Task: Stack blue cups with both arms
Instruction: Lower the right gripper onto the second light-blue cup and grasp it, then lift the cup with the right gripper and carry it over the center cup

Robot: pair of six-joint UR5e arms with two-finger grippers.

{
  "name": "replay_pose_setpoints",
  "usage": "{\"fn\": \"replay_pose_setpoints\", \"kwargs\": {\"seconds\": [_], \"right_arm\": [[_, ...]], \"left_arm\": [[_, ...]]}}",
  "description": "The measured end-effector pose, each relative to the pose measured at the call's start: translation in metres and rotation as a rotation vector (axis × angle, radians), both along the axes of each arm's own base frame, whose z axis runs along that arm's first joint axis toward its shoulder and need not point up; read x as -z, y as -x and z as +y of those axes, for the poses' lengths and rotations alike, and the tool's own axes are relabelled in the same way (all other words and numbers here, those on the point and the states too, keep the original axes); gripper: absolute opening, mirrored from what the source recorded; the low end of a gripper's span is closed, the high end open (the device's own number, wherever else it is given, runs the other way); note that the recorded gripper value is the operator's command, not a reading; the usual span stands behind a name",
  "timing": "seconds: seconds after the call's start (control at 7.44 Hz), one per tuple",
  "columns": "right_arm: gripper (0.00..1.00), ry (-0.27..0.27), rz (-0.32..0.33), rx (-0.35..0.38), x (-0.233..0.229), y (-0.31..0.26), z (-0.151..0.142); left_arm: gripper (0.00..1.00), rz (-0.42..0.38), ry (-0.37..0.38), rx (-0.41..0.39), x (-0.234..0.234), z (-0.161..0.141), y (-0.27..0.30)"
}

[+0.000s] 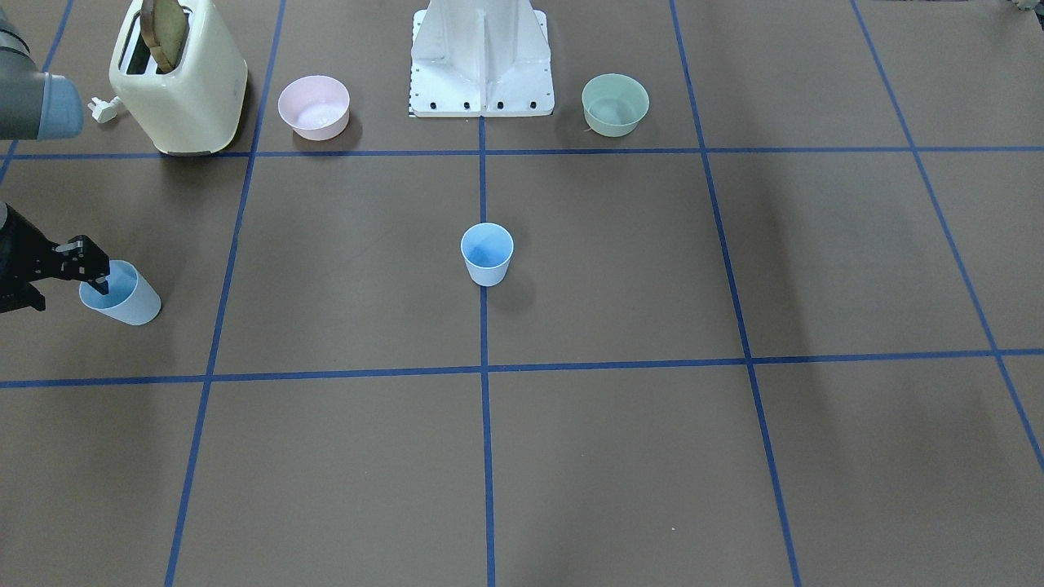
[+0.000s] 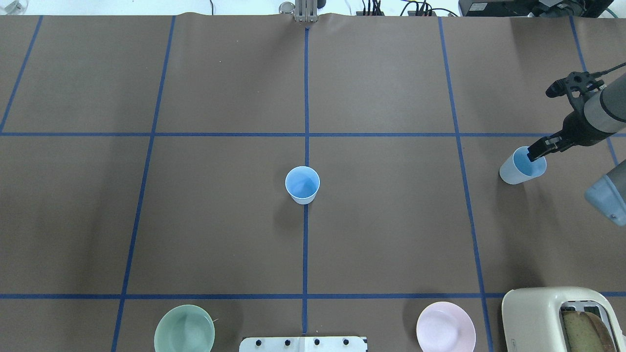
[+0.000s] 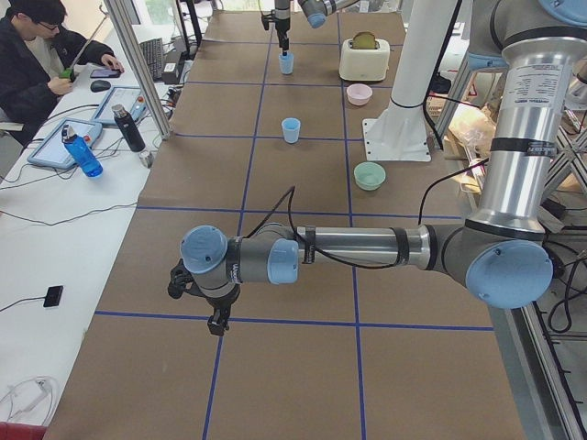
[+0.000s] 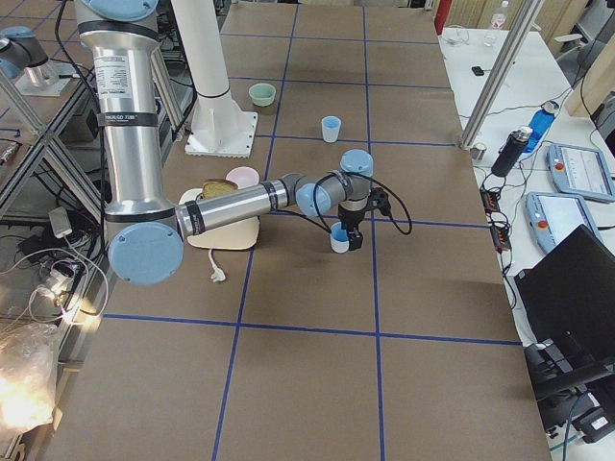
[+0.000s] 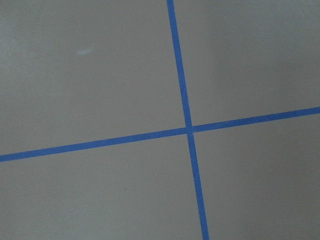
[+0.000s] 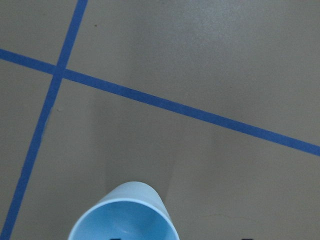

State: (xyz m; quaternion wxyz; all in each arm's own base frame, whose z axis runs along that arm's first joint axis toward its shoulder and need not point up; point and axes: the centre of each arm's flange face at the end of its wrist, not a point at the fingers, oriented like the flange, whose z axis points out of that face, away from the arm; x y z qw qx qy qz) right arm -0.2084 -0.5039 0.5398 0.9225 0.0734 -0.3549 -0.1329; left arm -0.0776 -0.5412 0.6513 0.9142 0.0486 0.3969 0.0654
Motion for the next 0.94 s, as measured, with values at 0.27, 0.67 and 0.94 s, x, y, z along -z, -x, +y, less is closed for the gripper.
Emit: {"fn": "replay_pose_setpoints", "kwargs": {"seconds": [0.27,0.67,0.94], "right_arm": [[0.00,-0.023,-0.022,0.004,-0.011,0.003,-0.001],[0.00,-0.069,-0.070,0.021,0.018,-0.001,0.008],[0.00,-0.078,-0.106,0.018,0.036,-0.012,0.014]], "left_arm": [[0.99,0.000,-0.001,0.000,0.000,0.000,0.000],[0.99,0.001,0.002,0.000,-0.002,0.002,0.000],[0.99,0.001,0.004,0.000,-0.003,0.003,0.000]]}}
